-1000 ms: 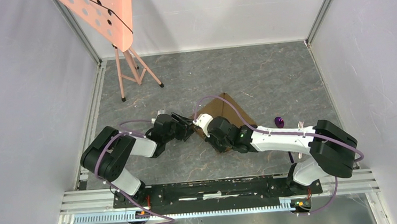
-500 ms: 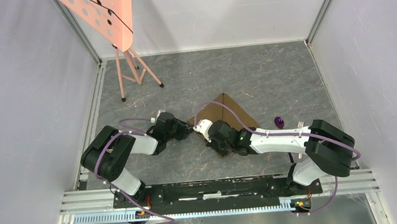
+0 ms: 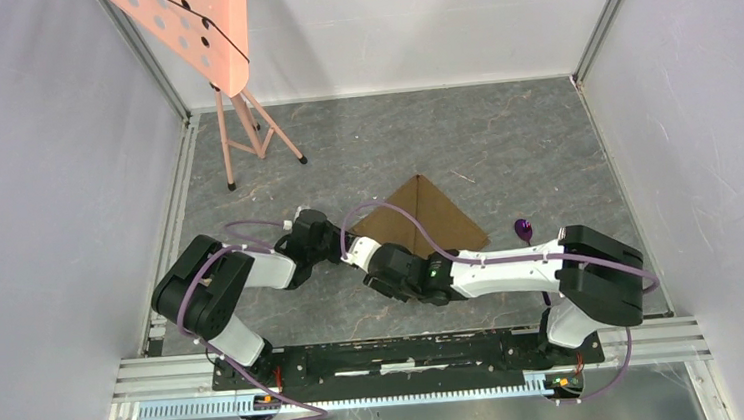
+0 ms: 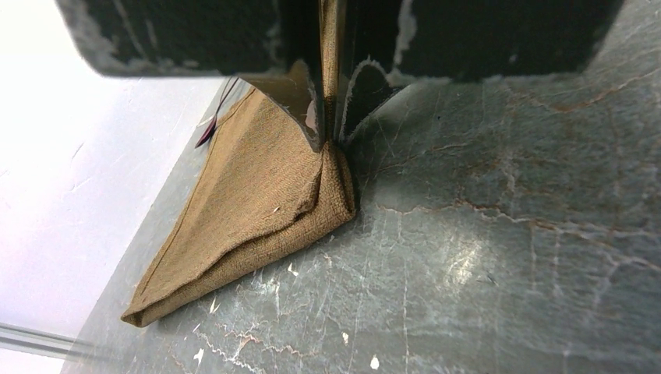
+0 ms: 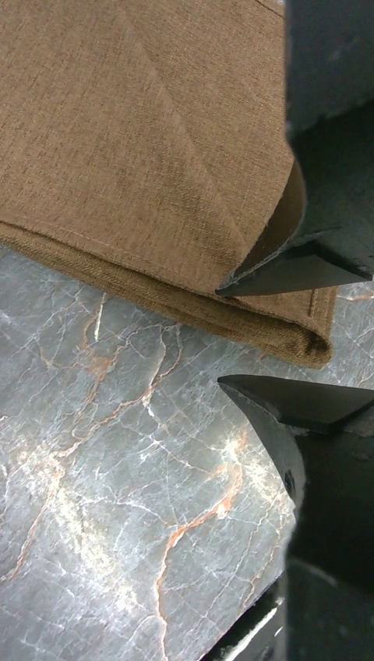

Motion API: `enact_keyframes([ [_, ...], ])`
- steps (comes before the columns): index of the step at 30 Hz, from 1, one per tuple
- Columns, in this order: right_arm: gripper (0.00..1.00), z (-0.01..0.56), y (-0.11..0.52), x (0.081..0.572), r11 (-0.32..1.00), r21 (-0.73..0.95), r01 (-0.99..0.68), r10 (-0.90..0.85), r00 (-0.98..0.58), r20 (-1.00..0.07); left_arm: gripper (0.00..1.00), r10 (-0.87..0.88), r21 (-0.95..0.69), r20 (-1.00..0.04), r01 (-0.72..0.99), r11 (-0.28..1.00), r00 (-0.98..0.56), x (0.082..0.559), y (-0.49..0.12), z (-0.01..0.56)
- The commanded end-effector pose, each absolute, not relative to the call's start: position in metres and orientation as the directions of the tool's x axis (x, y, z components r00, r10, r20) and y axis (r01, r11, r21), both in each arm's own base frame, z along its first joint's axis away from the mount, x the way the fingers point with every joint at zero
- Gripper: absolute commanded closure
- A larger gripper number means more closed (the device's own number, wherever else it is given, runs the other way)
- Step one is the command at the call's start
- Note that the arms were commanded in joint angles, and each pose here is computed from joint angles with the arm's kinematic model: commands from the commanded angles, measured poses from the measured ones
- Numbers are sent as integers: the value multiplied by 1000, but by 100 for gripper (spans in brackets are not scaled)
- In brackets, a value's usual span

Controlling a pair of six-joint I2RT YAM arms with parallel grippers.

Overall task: Fold the napkin into a case and place the utensils inside
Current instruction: Pick up the upper triangle-folded napkin from the center of the board.

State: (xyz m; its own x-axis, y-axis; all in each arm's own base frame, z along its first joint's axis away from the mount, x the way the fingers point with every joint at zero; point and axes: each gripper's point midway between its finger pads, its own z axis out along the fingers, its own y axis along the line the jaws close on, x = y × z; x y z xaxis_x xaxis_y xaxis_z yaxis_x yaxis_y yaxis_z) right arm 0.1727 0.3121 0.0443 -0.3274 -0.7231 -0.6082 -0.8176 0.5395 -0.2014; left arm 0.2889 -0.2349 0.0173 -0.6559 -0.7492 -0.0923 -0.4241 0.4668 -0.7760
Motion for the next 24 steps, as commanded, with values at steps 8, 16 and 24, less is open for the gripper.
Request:
enact_keyframes([
  [8,65,28,306,181,563,-261,-784,-742,-339,-579,93,-724,-780,-86,-406,476,-685,291,-239,21],
  [16,62,12,290,180,574,-286,-767,-751,-353,-558,93,-702,-776,-105,-384,500,-704,292,-240,28],
  [24,77,1,277,189,600,-354,-718,-757,-367,-541,93,-688,-766,-124,-371,524,-716,287,-236,29],
])
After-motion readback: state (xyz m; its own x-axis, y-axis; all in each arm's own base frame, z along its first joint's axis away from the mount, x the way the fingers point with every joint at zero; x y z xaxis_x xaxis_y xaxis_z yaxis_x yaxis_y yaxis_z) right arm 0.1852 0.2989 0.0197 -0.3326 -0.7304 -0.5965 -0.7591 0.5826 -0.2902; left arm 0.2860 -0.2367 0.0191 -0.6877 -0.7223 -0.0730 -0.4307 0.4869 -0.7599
